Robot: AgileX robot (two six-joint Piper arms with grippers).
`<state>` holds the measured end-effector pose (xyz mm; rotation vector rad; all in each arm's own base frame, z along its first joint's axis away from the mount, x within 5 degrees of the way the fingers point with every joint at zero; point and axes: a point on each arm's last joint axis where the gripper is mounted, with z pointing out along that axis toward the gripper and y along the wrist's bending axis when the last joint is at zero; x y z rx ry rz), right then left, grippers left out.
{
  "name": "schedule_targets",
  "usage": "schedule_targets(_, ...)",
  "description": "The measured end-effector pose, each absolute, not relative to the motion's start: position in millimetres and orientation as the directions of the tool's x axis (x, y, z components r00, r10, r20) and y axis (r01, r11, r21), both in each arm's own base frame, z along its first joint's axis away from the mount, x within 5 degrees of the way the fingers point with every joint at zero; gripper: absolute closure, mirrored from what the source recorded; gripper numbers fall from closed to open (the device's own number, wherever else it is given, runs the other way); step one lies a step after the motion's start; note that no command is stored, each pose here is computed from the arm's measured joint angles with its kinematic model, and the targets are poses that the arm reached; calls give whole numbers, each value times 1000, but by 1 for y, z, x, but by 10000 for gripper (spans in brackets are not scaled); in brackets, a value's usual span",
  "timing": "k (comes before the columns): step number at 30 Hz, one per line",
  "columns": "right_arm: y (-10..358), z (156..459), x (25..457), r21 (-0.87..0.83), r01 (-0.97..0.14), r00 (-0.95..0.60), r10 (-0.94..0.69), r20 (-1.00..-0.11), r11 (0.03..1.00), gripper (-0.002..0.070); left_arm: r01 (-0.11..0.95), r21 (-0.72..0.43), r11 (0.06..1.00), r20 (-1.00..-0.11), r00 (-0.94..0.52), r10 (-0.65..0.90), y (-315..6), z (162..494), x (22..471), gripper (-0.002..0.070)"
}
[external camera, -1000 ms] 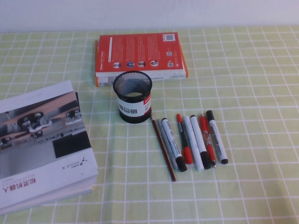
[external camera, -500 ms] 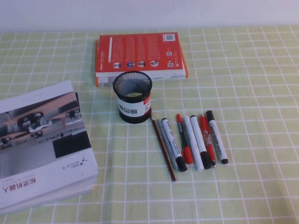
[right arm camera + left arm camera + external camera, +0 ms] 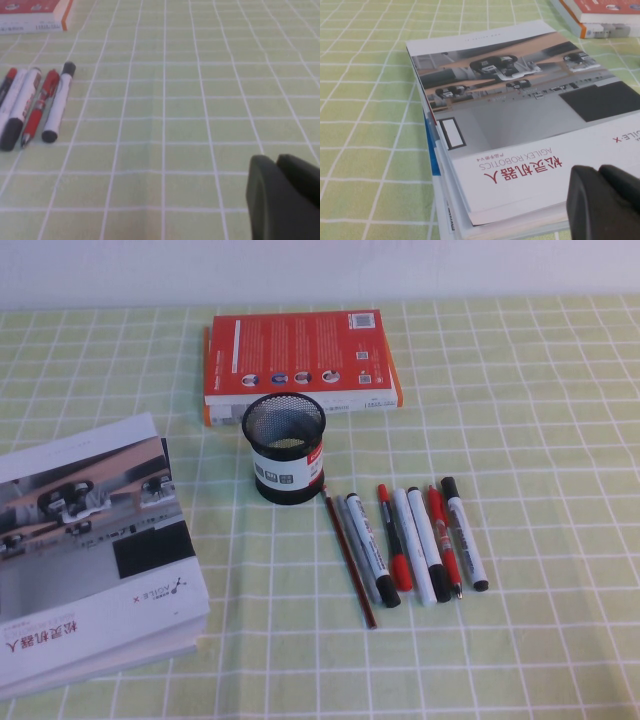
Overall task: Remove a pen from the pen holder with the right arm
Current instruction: 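Take a marker out of the pen holder and lay it on the table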
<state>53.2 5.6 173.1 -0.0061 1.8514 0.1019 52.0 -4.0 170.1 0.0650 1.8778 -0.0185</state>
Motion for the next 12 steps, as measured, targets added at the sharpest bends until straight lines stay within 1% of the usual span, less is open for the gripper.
schedule_targets(3, 6, 169, 52, 79, -61, -328, 55, -943, 995, 689, 54, 20, 998, -953, -302, 36, -4, 170, 52, 680)
schedule_targets(12, 7, 168, 52, 77, -64, -332, 52, -942, 995, 688, 54, 20, 998, -953, -302, 36, -4, 170, 52, 680)
